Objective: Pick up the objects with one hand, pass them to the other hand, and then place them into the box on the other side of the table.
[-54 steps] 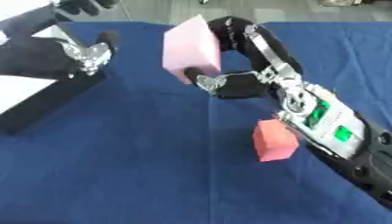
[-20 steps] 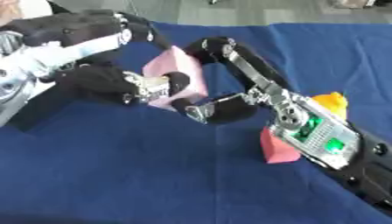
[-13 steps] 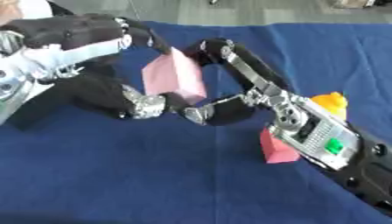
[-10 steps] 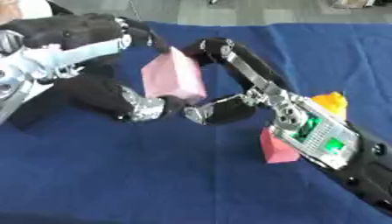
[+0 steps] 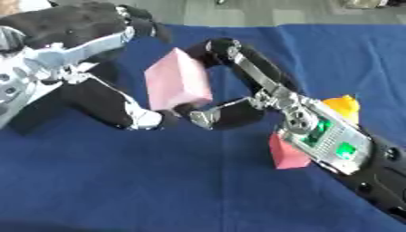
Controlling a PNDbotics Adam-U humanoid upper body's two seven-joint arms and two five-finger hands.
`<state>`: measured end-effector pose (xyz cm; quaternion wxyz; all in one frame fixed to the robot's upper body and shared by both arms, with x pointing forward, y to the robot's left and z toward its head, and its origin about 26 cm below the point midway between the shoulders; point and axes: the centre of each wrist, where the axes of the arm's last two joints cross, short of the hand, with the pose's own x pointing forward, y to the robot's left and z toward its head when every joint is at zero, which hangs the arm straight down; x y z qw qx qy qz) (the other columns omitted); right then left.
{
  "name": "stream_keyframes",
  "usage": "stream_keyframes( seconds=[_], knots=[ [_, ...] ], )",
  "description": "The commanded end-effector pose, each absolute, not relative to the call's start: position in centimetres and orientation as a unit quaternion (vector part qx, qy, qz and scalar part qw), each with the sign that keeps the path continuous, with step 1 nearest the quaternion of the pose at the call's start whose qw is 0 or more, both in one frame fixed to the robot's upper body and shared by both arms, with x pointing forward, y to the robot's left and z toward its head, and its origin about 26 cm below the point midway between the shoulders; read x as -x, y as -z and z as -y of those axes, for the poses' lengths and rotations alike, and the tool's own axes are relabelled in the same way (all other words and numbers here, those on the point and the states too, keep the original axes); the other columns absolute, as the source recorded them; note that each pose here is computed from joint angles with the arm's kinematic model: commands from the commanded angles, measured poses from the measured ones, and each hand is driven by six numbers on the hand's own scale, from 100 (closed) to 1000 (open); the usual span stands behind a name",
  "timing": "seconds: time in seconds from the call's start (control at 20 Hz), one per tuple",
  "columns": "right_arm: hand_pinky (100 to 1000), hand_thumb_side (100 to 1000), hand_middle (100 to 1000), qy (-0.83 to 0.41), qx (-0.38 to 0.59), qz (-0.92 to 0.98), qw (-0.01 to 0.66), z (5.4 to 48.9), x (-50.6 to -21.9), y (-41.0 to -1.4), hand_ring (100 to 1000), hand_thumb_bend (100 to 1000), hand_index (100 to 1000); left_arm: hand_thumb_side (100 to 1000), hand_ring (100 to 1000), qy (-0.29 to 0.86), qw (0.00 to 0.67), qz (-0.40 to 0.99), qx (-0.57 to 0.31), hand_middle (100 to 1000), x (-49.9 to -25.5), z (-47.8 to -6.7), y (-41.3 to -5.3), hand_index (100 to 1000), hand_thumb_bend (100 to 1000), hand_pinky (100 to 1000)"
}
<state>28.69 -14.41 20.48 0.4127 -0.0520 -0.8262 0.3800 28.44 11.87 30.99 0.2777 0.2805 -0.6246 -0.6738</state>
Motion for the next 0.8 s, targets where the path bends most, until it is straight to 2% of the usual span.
stream_keyframes(
  seconds=[0.05, 0.2, 0.4, 0.8],
  knots=[
    [786, 100, 421, -0.383, 0.053, 0.832, 0.398, 14.3, -28.5, -21.2, 683, 283, 527, 558, 953, 0.651, 0.286, 0.637, -0.297, 847, -28.2, -11.9, -31.4, 927, 566, 1000],
    [786, 100, 421, -0.385, 0.053, 0.831, 0.397, 14.2, -28.4, -21.1, 683, 284, 528, 554, 949, 0.638, 0.298, 0.645, -0.297, 842, -28.2, -11.8, -31.2, 924, 545, 1000],
    [787, 100, 422, -0.385, 0.054, 0.833, 0.394, 14.3, -28.4, -21.1, 683, 282, 528, 613, 941, 0.631, 0.317, 0.647, -0.287, 831, -28.2, -11.5, -30.9, 912, 473, 1000],
    [787, 100, 423, -0.385, 0.059, 0.837, 0.384, 14.2, -28.5, -21.3, 691, 280, 529, 708, 939, 0.640, 0.361, 0.629, -0.252, 824, -28.0, -11.1, -30.4, 897, 426, 1000]
  ],
)
